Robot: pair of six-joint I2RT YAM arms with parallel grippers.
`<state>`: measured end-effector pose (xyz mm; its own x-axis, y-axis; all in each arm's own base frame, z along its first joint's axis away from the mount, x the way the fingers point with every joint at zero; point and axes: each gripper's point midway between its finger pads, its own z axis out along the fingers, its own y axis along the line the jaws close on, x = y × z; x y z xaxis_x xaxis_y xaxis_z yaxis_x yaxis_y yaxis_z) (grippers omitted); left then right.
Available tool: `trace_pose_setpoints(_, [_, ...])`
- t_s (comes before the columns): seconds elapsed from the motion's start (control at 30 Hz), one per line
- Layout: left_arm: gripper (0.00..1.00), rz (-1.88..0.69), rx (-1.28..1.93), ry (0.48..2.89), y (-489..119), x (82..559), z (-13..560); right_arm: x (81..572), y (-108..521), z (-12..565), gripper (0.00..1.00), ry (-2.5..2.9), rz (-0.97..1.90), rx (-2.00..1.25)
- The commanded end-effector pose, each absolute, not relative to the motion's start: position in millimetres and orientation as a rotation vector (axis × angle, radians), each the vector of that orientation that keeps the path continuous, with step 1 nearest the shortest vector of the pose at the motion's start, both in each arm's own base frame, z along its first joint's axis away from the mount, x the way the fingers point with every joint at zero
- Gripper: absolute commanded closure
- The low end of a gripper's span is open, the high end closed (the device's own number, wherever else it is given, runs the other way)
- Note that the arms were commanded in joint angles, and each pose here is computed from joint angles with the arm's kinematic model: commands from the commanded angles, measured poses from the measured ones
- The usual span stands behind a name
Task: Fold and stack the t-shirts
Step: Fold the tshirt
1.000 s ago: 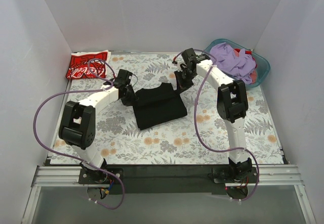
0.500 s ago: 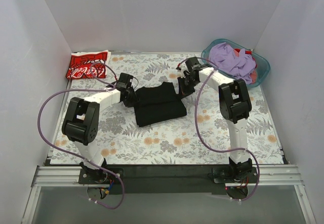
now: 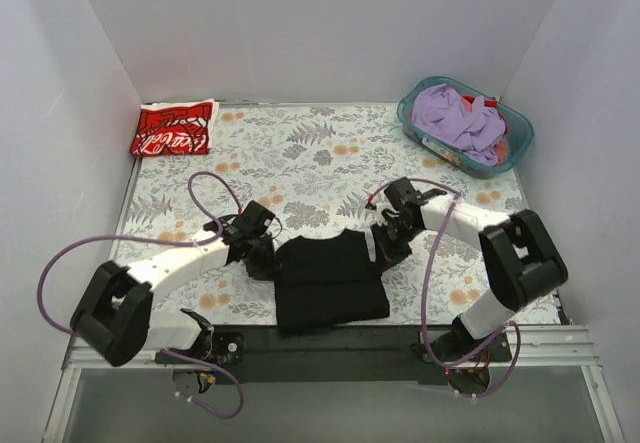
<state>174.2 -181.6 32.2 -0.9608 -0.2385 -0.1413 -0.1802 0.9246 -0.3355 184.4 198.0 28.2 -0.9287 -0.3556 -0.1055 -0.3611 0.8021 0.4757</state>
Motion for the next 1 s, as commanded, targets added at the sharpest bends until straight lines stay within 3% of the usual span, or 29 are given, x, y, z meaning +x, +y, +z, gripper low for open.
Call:
trace_pose_setpoints(0.0, [1.0, -0.417, -0.425, 2.892, -156, 147, 61, 152, 182, 46, 0.99, 2.987, 0.767, -0.587])
trace_pose_setpoints(0.13, [1.0, -0.579, -0.362, 2.769, -171, 162, 113, 159, 191, 82, 0.99, 2.872, 0.834, -0.599])
trace_pose_setpoints(0.27, [1.0, -0.6, -0.35, 2.741, -178, 174, 125, 174, 199, 100, 0.99, 2.832, 0.845, -0.621])
trace_pose_setpoints(0.47, [1.0, -0.53, -0.421, 2.679, -165, 222, 102, 202, 208, 86, 0.99, 2.885, 0.867, -0.599])
trace_pose_setpoints(0.77, [0.99, -0.511, -0.425, 2.761, -168, 232, 63, 228, 208, 39, 0.99, 2.958, 0.766, -0.6])
trace_pose_setpoints(0.87, [0.92, -0.484, -0.432, 2.75, -165, 233, 61, 235, 212, 43, 0.97, 2.939, 0.776, -0.594])
trace_pose_setpoints(0.97, [0.78, -0.479, -0.432, 2.703, -162, 237, 70, 251, 214, 66, 0.88, 2.845, 0.735, -0.578])
